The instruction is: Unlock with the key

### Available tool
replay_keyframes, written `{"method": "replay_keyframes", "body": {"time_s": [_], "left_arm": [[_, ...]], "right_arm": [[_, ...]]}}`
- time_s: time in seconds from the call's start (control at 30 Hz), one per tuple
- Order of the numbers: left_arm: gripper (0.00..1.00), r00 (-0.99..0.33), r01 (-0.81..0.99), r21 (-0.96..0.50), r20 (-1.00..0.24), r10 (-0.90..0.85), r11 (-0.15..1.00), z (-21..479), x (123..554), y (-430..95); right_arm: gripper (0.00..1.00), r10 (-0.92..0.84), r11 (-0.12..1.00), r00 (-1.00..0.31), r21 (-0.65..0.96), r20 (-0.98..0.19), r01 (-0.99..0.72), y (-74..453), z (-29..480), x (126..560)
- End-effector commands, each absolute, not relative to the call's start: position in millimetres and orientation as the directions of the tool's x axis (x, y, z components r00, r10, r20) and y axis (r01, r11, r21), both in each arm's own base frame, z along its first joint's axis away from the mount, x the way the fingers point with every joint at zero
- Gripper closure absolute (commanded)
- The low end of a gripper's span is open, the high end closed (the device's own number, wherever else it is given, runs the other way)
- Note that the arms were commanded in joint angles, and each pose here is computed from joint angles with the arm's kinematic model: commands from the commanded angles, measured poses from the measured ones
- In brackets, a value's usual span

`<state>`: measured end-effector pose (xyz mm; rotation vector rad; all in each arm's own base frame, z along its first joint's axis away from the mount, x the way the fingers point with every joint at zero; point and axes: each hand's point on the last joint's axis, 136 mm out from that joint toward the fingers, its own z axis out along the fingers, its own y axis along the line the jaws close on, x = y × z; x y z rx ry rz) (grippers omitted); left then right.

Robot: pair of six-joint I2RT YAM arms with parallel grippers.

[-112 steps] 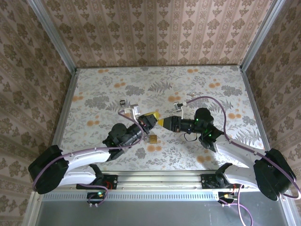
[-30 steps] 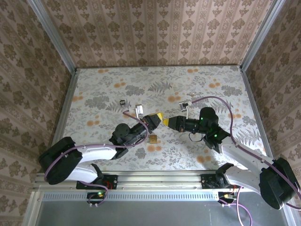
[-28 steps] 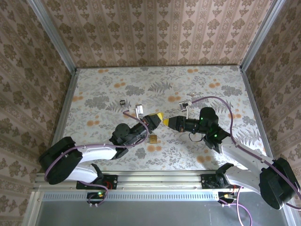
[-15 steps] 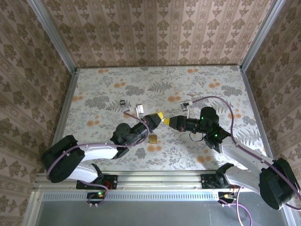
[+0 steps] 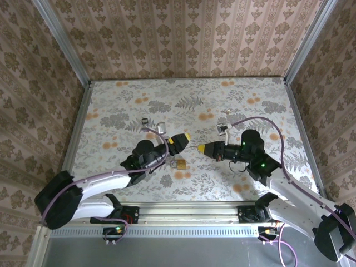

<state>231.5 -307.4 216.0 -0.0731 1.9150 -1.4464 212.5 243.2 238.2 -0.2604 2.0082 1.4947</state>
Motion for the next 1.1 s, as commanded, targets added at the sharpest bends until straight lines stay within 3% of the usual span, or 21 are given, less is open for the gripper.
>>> {"method": "replay_keyframes", "body": {"time_s": [0.0,0.13,0.27,0.37,0.47,0.57,0.7,0.83,0.87,1.07], "left_arm": [[0.18,-0.759,0.246,-0.777,-0.526,-0.383,0.579,188,235,-280],[0.15,-0.804,0.224,-0.615,-0.556,-0.214,0.756,175,223,-252],[0.16,-0.879,0.274,-0.453,-0.475,0.030,0.848,154,201,-242],[0.20,-0.906,0.322,-0.362,-0.387,0.173,0.875,136,191,-240],[0.22,-0.860,0.446,-0.290,-0.402,0.315,0.847,132,193,-247],[0.22,-0.719,0.653,-0.227,-0.485,0.497,0.723,142,193,-266],[0.25,-0.395,0.893,-0.055,-0.571,0.720,0.447,146,186,-279],[0.26,0.037,0.985,0.153,-0.658,0.752,0.085,137,167,-288],[0.24,0.097,0.982,0.186,-0.668,0.738,0.040,135,166,-287],[0.25,0.182,0.983,0.149,-0.672,0.718,-0.110,124,177,-277]], "right_arm": [[1.00,0.181,0.424,-0.790,0.771,-0.587,-0.476,235,222,211],[1.00,0.166,0.501,-0.792,0.742,-0.587,-0.445,226,211,212],[1.00,0.150,0.550,-0.798,0.720,-0.584,-0.424,220,200,211],[1.00,0.142,0.566,-0.796,0.708,-0.589,-0.423,218,198,211],[1.00,0.135,0.576,-0.792,0.697,-0.596,-0.426,216,199,210],[1.00,0.132,0.593,-0.792,0.688,-0.596,-0.419,212,197,208],[1.00,0.122,0.609,-0.793,0.676,-0.596,-0.414,208,196,204],[1.00,0.117,0.620,-0.792,0.668,-0.599,-0.413,206,197,203],[1.00,0.117,0.622,-0.792,0.666,-0.599,-0.412,206,196,203],[1.00,0.107,0.631,-0.800,0.662,-0.591,-0.404,205,194,204]]}}
